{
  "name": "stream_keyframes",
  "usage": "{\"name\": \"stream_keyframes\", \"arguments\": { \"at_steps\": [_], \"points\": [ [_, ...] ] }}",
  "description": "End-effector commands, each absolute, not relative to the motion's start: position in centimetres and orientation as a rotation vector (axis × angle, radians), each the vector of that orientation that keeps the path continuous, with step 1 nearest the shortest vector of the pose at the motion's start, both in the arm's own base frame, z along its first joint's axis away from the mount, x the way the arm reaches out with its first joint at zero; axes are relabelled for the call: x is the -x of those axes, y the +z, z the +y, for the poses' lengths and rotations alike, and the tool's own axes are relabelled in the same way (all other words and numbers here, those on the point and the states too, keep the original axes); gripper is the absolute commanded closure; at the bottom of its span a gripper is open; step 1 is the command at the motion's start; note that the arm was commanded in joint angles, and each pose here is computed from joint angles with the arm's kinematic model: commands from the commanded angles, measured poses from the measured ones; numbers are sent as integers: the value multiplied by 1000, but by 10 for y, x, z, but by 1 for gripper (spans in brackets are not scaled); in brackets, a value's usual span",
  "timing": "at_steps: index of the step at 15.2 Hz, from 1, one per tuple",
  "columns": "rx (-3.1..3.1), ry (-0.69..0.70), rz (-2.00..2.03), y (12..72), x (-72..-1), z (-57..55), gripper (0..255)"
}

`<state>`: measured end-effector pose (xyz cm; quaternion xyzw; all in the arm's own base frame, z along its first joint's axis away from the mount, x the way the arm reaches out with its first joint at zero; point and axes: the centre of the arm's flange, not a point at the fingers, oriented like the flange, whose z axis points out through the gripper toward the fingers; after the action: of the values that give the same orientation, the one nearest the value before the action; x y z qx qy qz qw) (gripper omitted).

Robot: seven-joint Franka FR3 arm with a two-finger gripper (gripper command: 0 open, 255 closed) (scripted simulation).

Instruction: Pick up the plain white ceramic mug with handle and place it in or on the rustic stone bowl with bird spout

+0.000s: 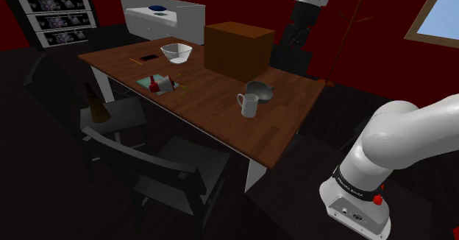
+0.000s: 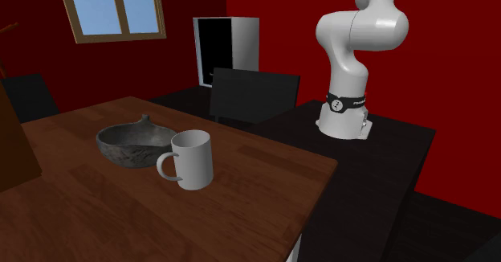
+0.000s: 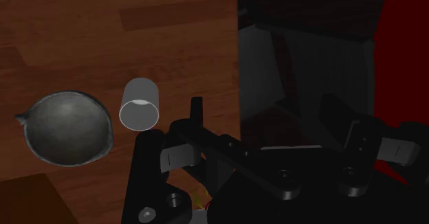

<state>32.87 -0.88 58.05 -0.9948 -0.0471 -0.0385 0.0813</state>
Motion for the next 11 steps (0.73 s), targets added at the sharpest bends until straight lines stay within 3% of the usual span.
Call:
{"name": "stream_keyframes", "arguments": {
  "at_steps": [1,11],
  "points": [
    [2973,-115,-141,580,-329,-9,0],
    [3024,-95,-285,473,-400,-29,0]
  ]
}}
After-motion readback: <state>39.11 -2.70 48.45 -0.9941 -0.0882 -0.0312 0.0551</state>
